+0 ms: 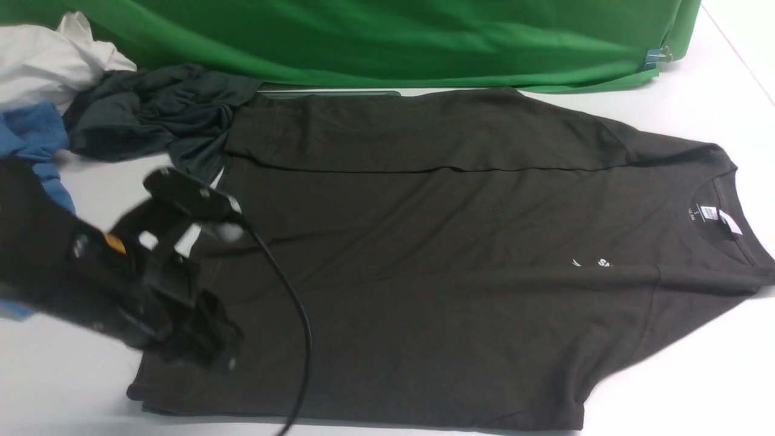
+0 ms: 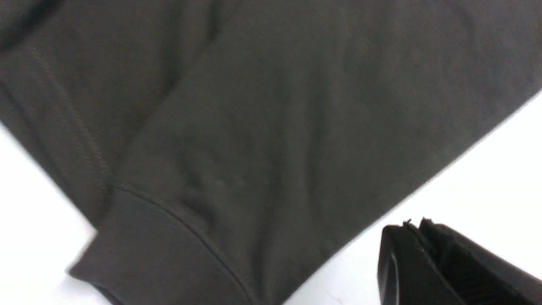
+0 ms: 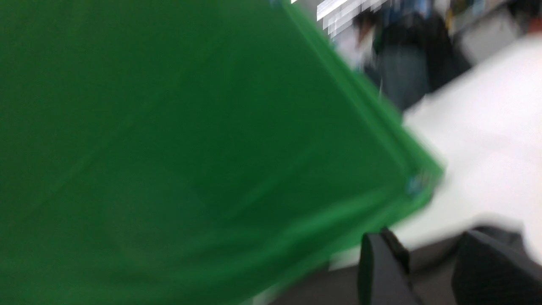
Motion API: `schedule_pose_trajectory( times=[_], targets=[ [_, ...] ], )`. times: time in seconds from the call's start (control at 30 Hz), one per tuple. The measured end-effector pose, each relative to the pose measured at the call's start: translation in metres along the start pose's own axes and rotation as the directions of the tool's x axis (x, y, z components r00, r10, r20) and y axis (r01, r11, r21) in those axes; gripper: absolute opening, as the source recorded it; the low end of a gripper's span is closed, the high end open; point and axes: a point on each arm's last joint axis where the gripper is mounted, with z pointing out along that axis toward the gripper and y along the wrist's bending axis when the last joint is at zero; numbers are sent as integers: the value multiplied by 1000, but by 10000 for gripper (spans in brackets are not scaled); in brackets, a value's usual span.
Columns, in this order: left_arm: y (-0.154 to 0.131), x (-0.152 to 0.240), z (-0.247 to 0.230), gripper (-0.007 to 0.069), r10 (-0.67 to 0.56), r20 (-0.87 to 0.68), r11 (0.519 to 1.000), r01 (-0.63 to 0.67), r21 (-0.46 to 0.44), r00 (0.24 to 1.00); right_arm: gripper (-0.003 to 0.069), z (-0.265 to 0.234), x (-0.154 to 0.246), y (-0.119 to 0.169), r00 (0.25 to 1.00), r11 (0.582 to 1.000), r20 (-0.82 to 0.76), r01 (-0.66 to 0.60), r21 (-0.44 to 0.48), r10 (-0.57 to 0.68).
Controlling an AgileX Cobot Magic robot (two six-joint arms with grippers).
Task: Fold a long-sleeved shirt on a white desktop.
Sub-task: 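Grasp the left edge of the dark T-shirt lying flat on the table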
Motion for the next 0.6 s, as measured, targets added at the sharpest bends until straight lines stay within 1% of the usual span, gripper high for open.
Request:
schedule_pose_trajectory(
  times=[0.07, 0.1, 0.13, 0.17, 0.2, 0.23, 0.27, 0.3, 0.33, 0.37, 0.4, 0.43, 0.47, 0.5, 0.53, 0.6],
  targets=[
    [8, -4, -1, 62, -13, 5, 1000, 13, -5, 1000, 241, 4, -9, 13, 989, 998, -132, 61, -13, -62],
    [10, -6, -1, 62, -12, 2, 1000, 12, -3, 1000, 241, 5, -11, 18, 979, 995, -174, 98, -35, -103],
    [17, -9, 2, 62, -6, -19, 1000, 6, 6, 1000, 239, 10, -25, 38, 916, 971, -323, 211, -114, -237],
    [20, -10, 4, 62, -3, -33, 1000, 4, 14, 999, 237, 14, -29, 48, 859, 949, -405, 263, -175, -313],
    [22, -12, 6, 62, 5, -48, 1000, -4, 22, 999, 235, 18, -35, 60, 781, 914, -477, 318, -251, -403],
    [22, -12, 7, 62, 8, -54, 1000, -6, 25, 999, 235, 18, -39, 64, 756, 900, -490, 337, -276, -434],
    [24, -13, 11, 62, 10, -66, 1000, -8, 30, 998, 233, 24, -42, 76, 653, 851, -547, 373, -369, -523],
    [27, -13, 17, 62, 7, -86, 999, -4, 37, 996, 233, 28, -47, 90, 522, 795, -599, 387, -468, -607],
    [27, -13, 18, 62, 8, -89, 999, -4, 38, 996, 233, 29, -51, 95, 516, 786, -594, 387, -482, -618],
    [31, -12, 25, 64, 16, -116, 999, -12, 32, 993, 233, 34, -55, 109, 410, 730, -604, 380, -568, -683],
    [34, -12, 28, 69, 24, -128, 1000, -21, 21, 992, 233, 37, -57, 117, 363, 697, -595, 376, -611, -717],
    [36, -11, 30, 76, 31, -136, 1000, -29, 11, 990, 233, 40, -59, 125, 332, 666, -578, 372, -646, -746],
    [39, -11, 33, 88, 42, -142, 999, -44, -6, 989, 233, 42, -60, 131, 309, 636, -556, 371, -677, -772],
    [39, -11, 33, 91, 45, -142, 999, -47, -9, 989, 233, 42, -59, 131, 302, 631, -554, 370, -682, -776],
    [43, -12, 36, 120, 60, -140, 997, -64, -31, 988, 233, 44, -60, 139, 287, 591, -517, 370, -717, -806],
    [47, -15, 38, 170, 78, -117, 994, -86, -68, 990, 233, 44, -60, 144, 287, 557, -479, 368, -745, -829]
  ],
)
